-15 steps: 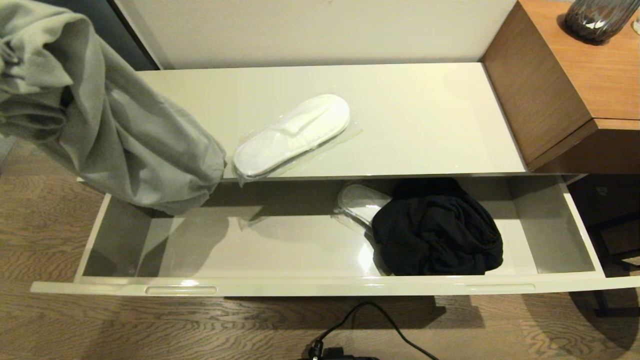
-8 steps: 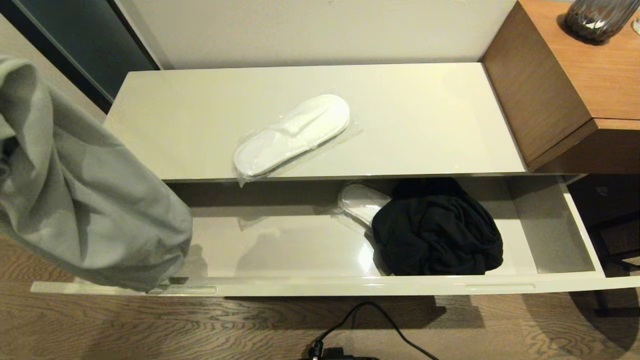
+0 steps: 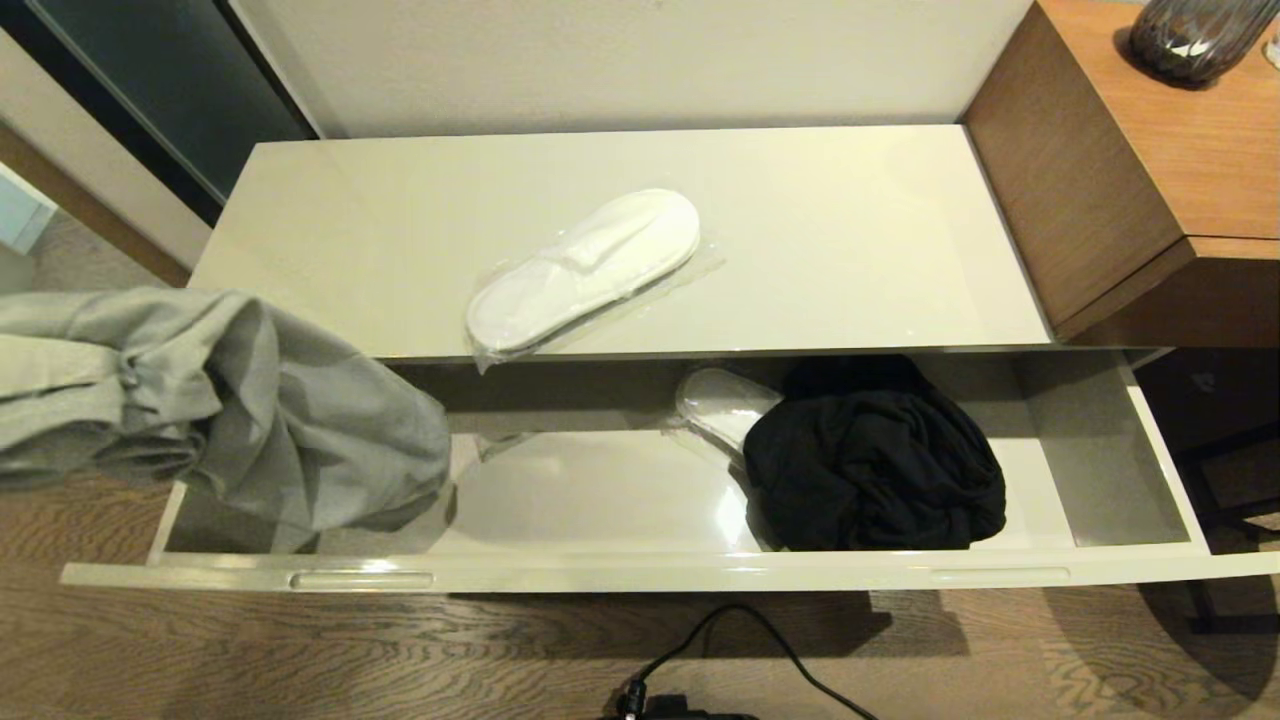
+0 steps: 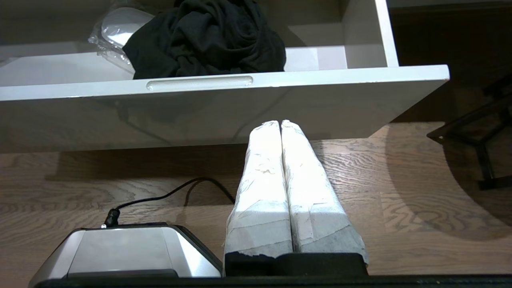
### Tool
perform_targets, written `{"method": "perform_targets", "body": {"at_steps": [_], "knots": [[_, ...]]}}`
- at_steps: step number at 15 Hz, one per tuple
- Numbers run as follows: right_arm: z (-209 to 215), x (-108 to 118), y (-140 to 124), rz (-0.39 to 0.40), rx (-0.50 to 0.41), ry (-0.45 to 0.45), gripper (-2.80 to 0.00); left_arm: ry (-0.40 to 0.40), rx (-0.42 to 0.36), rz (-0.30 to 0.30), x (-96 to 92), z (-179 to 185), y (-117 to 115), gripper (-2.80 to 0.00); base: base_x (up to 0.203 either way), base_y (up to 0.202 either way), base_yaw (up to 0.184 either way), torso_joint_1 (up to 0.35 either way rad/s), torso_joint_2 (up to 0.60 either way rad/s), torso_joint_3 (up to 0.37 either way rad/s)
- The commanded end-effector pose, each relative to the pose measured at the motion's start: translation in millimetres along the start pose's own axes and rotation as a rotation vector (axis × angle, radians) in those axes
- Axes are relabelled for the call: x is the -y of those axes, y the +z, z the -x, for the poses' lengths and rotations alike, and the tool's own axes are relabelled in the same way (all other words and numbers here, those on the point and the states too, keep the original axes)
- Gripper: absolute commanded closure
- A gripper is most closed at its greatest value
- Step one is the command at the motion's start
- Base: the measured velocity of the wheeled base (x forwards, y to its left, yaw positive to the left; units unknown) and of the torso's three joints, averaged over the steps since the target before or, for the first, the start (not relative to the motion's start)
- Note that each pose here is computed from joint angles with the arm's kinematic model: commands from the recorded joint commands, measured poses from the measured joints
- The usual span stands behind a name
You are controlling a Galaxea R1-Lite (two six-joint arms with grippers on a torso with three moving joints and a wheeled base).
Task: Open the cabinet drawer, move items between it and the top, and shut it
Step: Put the shorts in the drawer
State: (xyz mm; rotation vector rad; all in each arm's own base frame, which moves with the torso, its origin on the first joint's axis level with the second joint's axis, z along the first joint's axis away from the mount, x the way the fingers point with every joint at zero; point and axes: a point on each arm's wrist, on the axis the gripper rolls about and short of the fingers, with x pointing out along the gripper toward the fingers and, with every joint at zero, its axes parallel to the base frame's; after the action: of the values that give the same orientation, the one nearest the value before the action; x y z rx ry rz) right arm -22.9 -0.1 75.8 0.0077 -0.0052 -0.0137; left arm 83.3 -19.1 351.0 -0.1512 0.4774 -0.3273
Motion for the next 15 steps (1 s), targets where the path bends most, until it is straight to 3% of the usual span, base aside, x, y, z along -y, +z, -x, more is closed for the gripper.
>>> {"method": "perform_targets", "body": {"at_steps": [1,4,7,10,12,15], "knots": [[0,0,-1,0.0,-0.004,0.0,0.0,0.008,-0.059,0.012,-3.7,-16,-4,0.0,0.0,0.0,0.0,0.0,0.0,0.0],[0,0,-1,0.002,-0.004,0.0,0.0,0.006,-0.058,0.013,-4.1,-18,-4,0.0,0.0,0.0,0.0,0.0,0.0,0.0],[0,0,-1,0.002,-0.004,0.0,0.0,0.016,-0.185,0.041,-15.8,-56,-33,0.0,0.0,0.0,0.0,0.0,0.0,0.0],[0,0,-1,0.002,-0.004,0.0,0.0,0.005,-0.259,0.058,-28.5,-108,-53,0.0,0.0,0.0,0.0,0.0,0.0,0.0],[0,0,-1,0.002,-0.004,0.0,0.0,-0.002,-0.278,0.065,-30.0,-113,-58,0.0,0.0,0.0,0.0,0.0,0.0,0.0],[0,0,-1,-0.003,-0.004,0.0,0.0,-0.105,-0.281,0.058,-32.3,-141,-58,0.0,0.0,0.0,0.0,0.0,0.0,0.0]]}}
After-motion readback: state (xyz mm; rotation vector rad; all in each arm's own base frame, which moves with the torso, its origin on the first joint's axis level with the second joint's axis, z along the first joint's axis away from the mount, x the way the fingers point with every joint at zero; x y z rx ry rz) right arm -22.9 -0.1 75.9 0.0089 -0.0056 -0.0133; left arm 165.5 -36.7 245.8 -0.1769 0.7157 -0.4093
